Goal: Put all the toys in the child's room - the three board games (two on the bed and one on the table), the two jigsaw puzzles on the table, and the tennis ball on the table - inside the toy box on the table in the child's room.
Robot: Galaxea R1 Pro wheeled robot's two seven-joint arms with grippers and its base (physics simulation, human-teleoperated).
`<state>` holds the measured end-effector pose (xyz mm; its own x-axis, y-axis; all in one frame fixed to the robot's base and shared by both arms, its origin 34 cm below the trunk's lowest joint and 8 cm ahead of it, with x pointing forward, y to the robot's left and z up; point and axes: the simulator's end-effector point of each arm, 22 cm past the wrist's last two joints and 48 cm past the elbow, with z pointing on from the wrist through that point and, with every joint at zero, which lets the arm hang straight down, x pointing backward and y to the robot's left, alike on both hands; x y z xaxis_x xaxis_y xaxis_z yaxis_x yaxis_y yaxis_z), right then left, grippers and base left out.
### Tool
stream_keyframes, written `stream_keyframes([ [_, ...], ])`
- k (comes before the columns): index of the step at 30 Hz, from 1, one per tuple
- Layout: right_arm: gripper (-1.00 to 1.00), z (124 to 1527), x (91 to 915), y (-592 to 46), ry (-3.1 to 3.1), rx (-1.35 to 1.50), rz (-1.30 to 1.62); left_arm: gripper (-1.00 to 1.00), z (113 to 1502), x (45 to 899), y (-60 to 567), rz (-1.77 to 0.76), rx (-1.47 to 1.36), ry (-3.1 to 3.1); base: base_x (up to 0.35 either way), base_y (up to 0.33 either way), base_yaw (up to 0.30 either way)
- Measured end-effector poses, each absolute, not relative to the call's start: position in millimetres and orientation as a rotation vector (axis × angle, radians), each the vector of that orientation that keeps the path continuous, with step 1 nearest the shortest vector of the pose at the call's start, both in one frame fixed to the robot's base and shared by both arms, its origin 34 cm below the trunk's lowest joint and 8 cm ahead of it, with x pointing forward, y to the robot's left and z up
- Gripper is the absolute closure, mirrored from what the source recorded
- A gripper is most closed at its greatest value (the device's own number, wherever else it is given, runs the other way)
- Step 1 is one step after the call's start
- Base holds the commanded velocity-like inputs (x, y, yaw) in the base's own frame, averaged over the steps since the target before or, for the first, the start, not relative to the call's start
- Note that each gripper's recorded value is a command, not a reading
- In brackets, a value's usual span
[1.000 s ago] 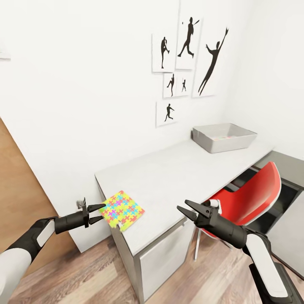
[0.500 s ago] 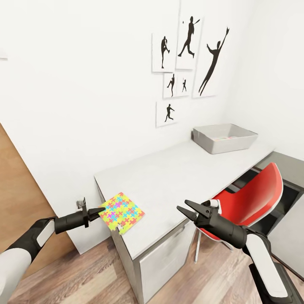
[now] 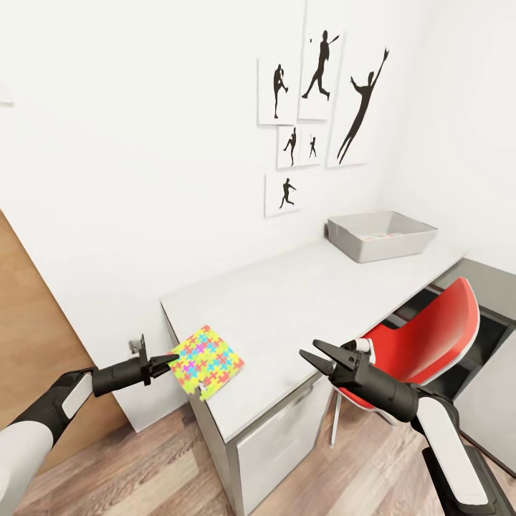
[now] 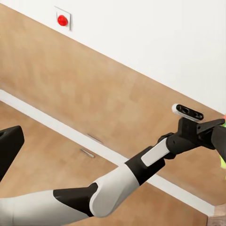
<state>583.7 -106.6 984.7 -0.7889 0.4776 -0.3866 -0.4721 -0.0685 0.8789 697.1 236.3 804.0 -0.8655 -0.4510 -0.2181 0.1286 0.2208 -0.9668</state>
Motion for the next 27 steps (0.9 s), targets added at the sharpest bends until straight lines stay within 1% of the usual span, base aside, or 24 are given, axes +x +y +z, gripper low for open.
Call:
stream_keyframes([
  [27, -1.0, 1017.9, 586.1, -104.0, 1.586, 0.007, 1.909, 1.0, 844.3, 699.1, 245.9, -1.685, -0.306, 2.051, 0.0, 0.0, 0.0],
])
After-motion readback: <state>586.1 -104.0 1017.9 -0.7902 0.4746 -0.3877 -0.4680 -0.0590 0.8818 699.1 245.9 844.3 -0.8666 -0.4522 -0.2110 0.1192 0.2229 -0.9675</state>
